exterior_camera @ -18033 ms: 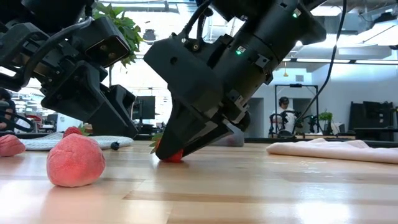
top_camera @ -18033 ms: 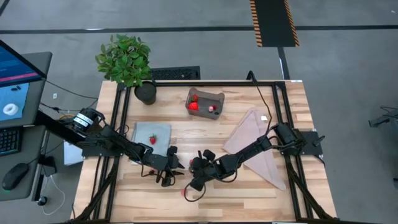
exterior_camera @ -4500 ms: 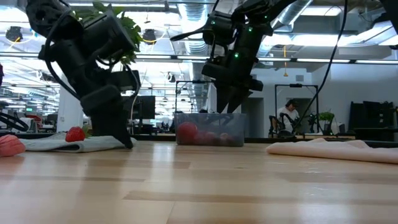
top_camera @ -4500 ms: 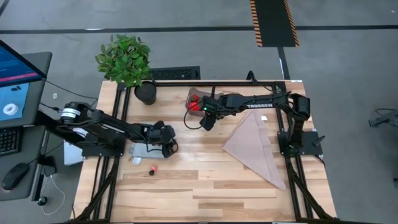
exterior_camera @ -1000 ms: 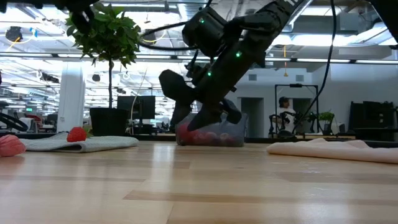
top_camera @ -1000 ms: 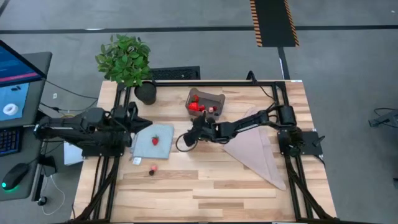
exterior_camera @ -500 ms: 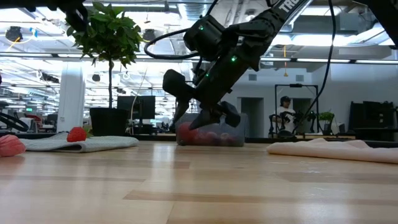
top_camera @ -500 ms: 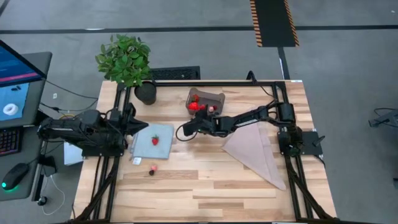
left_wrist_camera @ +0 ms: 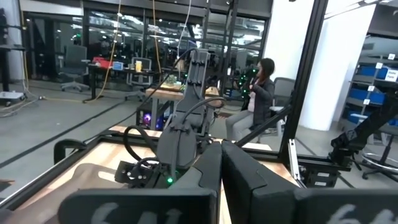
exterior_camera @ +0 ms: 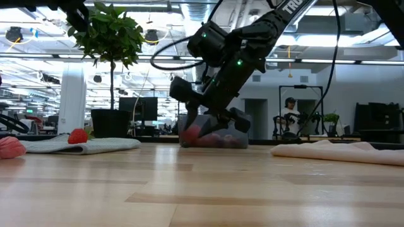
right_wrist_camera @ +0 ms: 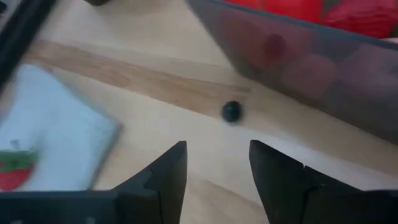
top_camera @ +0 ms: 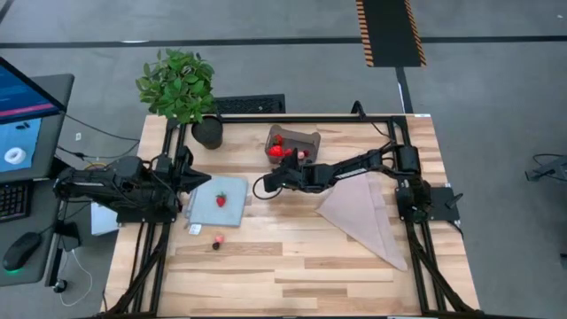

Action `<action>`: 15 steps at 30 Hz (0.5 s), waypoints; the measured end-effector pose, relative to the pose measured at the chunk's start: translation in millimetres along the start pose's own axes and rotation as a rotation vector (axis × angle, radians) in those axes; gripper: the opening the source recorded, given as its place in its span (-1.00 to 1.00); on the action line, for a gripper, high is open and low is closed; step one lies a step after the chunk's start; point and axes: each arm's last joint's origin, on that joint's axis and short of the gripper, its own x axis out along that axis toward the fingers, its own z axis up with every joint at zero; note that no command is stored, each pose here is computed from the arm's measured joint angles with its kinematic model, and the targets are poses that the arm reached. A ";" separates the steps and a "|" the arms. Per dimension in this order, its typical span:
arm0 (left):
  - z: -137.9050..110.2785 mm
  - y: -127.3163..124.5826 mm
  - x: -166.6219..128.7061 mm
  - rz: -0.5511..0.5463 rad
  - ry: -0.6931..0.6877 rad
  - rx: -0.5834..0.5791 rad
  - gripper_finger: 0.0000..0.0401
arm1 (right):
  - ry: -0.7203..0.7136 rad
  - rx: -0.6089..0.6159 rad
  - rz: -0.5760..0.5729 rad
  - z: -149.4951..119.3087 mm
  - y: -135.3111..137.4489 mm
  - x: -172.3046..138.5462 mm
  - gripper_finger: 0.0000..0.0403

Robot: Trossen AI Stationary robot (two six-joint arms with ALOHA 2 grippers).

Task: Pick and placing Produce into tupperware
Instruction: Put the blueberry into the black bin

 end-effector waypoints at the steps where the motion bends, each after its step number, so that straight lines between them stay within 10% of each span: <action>1: 0.0 0.0 0.0 0.000 0.000 -0.005 -1.00 | 0.007 -0.003 -0.016 0.8 -2.5 0.8 -0.06; 15: -0.8 0.0 0.0 -0.003 0.009 -0.021 -1.00 | 0.040 0.000 0.012 6.5 -6.4 14.0 -0.09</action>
